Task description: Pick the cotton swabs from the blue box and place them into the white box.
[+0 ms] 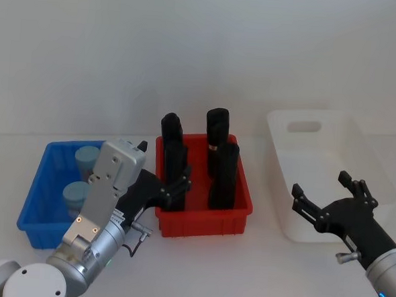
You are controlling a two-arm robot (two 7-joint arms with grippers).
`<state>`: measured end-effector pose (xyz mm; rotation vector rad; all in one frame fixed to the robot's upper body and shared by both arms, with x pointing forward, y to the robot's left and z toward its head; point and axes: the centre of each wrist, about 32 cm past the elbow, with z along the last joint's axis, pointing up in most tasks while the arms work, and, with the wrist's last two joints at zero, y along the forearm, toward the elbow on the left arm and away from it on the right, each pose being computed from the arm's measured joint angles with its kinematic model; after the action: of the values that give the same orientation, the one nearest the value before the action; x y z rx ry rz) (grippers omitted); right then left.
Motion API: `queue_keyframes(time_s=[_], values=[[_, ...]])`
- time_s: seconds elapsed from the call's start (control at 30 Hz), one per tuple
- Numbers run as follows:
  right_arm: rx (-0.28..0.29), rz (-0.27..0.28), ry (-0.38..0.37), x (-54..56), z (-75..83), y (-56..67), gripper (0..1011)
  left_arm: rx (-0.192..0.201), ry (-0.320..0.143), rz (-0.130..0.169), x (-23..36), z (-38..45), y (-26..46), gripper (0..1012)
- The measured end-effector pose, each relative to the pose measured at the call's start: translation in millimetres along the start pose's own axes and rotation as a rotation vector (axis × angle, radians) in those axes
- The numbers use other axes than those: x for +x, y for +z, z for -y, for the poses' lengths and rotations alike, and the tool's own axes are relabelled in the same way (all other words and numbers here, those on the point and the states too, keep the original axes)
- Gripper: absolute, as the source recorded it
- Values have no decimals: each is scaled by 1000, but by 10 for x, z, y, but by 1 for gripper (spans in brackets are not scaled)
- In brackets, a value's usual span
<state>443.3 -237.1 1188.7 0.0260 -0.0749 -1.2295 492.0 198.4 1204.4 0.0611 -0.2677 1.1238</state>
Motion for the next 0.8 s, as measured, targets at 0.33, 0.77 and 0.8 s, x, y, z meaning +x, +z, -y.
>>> queue_keyframes(time_s=[0.33,0.77,0.8], values=[[0,0,0,0,0,0,1002,0,0,0,0,0,0,1004],[0,0,0,0,0,0,1002,0,0,0,0,0,0,1004],[0,0,0,0,0,0,1002,0,0,0,0,0,0,1004]])
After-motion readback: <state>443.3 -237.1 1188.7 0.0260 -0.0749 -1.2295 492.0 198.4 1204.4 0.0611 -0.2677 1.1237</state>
